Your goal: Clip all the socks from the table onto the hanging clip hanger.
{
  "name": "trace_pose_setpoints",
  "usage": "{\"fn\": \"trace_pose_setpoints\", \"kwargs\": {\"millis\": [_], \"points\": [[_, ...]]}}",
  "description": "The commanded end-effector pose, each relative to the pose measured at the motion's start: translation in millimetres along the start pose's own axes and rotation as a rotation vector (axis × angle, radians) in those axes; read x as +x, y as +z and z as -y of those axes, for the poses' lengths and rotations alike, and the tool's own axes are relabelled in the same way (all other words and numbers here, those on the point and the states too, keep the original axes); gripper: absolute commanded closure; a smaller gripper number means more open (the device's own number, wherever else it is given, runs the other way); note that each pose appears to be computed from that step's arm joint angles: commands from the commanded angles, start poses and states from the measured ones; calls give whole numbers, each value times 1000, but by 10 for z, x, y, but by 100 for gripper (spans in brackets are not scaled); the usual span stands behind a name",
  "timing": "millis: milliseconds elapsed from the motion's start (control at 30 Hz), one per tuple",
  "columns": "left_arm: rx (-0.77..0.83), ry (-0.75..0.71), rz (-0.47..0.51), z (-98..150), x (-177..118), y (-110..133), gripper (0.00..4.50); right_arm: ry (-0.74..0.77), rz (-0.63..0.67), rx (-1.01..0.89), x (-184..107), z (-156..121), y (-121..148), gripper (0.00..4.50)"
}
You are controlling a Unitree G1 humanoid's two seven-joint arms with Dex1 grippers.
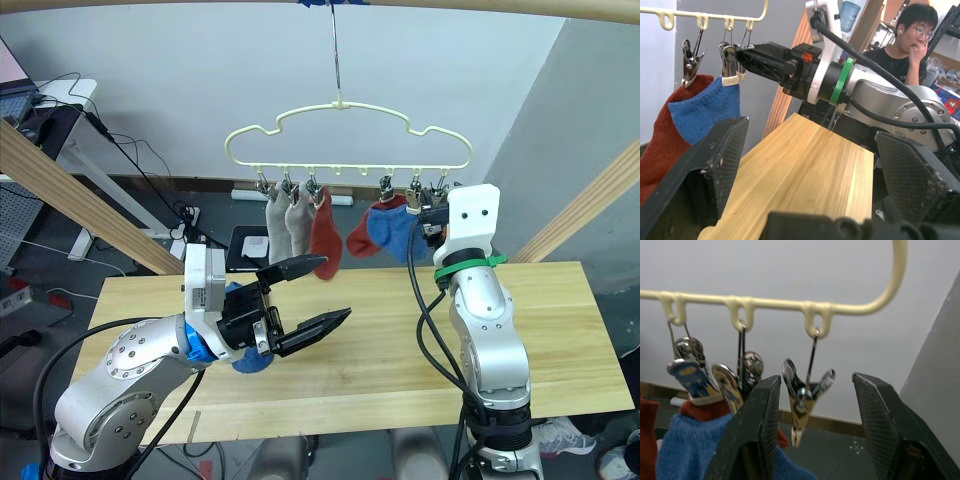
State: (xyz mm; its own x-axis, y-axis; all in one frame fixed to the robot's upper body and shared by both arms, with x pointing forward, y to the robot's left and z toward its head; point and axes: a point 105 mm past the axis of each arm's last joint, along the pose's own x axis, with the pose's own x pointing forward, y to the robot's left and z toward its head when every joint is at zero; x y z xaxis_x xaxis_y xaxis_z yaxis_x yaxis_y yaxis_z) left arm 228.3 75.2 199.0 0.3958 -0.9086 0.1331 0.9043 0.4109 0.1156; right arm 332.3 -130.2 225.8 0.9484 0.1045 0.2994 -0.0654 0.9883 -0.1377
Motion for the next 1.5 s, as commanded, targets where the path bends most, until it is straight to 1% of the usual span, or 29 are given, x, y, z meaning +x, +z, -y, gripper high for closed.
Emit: {"fn": "trace_pose_setpoints", "kwargs": {"millis": [33,700,800,900,1000,1100,1167,1233,1367,1500], "points": [[45,-31,35,107,24,116,0,-15,58,-3,-14,16,142,215],[56,-27,34,91,59,146,0,-17,72,20,25,-8,174,215],[56,-29,35,100,69,151,0,-16,77,30,27,-7,185,271],[51,-30,37,112,68,140,0,-15,79,30,26,-6,189,371],[45,-32,37,130,66,127,0,-13,80,25,20,6,191,446],[43,-32,34,132,65,115,0,3,74,3,14,33,181,446],[43,-28,27,123,54,95,0,39,66,-17,9,49,167,446],[33,15,-4,36,5,15,0,133,31,-29,13,83,126,446],[-6,162,-143,-238,-203,-314,0,343,-60,-24,17,187,89,446],[-17,364,-307,-652,-542,-694,0,547,-182,128,-24,238,112,446]]}}
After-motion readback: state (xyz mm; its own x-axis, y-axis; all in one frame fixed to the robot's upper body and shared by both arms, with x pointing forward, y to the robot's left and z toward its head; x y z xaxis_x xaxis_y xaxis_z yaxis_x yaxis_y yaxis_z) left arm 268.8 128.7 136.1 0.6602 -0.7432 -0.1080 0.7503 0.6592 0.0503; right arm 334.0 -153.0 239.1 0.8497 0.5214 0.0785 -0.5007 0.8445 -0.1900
